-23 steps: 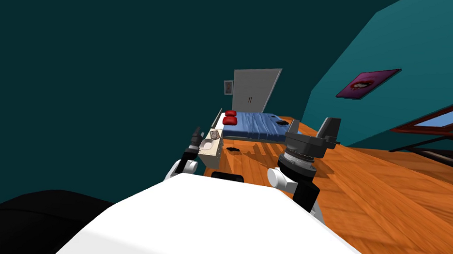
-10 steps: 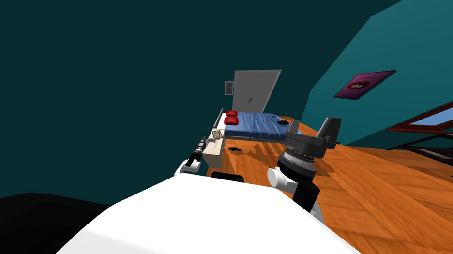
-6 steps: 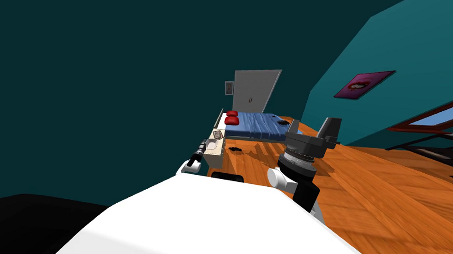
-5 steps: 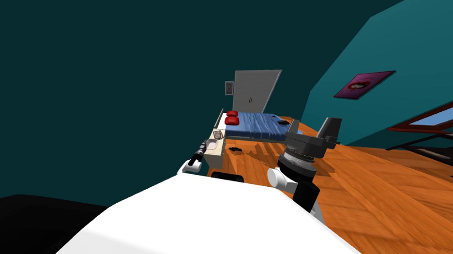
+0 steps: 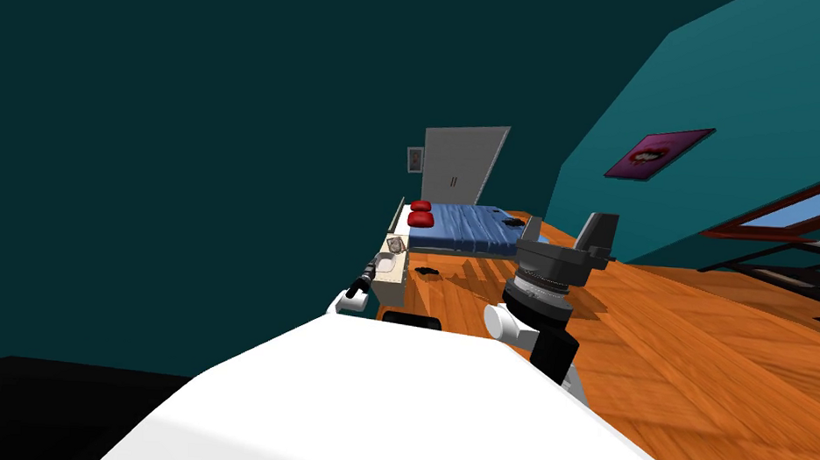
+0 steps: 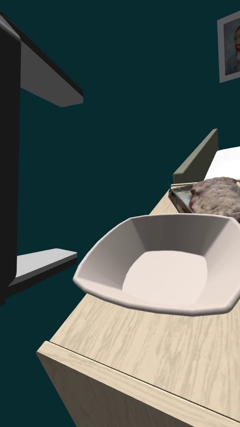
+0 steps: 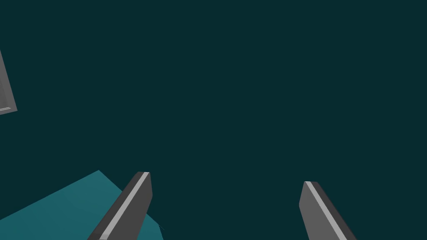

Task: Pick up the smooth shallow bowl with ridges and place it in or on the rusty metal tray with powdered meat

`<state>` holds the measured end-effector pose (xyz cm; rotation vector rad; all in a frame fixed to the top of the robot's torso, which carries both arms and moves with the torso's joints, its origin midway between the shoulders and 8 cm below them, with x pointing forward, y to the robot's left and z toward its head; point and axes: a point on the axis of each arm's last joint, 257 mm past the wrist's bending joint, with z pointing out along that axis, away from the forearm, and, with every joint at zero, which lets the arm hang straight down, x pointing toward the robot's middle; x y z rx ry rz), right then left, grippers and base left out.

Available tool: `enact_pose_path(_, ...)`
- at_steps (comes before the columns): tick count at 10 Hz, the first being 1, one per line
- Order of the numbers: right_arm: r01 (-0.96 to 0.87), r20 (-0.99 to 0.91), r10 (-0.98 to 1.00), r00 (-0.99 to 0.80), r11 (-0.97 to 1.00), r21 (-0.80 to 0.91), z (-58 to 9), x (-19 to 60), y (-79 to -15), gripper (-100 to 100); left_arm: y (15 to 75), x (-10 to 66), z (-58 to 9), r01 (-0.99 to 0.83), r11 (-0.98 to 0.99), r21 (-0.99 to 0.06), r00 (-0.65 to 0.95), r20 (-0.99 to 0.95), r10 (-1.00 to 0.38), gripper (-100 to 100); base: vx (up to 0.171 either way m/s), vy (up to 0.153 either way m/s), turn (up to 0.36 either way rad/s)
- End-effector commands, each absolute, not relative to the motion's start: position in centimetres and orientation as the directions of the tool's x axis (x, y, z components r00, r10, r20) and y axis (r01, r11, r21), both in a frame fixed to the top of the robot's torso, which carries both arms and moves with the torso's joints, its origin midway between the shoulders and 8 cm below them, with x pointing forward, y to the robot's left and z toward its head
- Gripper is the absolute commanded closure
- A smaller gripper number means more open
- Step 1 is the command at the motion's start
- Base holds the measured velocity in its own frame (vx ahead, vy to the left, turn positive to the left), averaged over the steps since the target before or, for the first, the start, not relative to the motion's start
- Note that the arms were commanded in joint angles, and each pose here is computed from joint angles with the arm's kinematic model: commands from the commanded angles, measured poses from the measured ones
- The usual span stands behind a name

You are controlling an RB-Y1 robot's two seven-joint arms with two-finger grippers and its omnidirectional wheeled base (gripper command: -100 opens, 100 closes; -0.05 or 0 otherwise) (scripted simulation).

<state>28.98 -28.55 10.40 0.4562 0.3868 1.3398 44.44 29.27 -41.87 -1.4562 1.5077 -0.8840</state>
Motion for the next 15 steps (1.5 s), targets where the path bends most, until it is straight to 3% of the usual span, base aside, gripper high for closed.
enact_pose_path(1, -0.835, -0.008, 0.982, 0.190, 0.166, 0.525, 10.4, 29.0, -28.6, 0, 29.4, 44.2, -43.0, -0.431, 0.072, -0.899, 0.028, -0.093, -0.995, -100, 0.023, 0.035, -0.008)
enact_pose_path(14, -0.835, -0.008, 0.982, 0.190, 0.166, 0.525, 10.4, 29.0, -28.6, 0, 25.4, 40.6, -53.5, -0.682, -0.009, -0.732, 0.030, -0.016, -0.999, -100, 0.051, 0.025, -0.007)
enact_pose_path(15, -0.835, -0.008, 0.982, 0.190, 0.166, 0.525, 10.4, 29.0, -28.6, 0, 25.3, 40.5, -53.6, -0.683, -0.009, -0.731, 0.030, -0.015, -0.999, 0, 0.005, 0.001, 0.000)
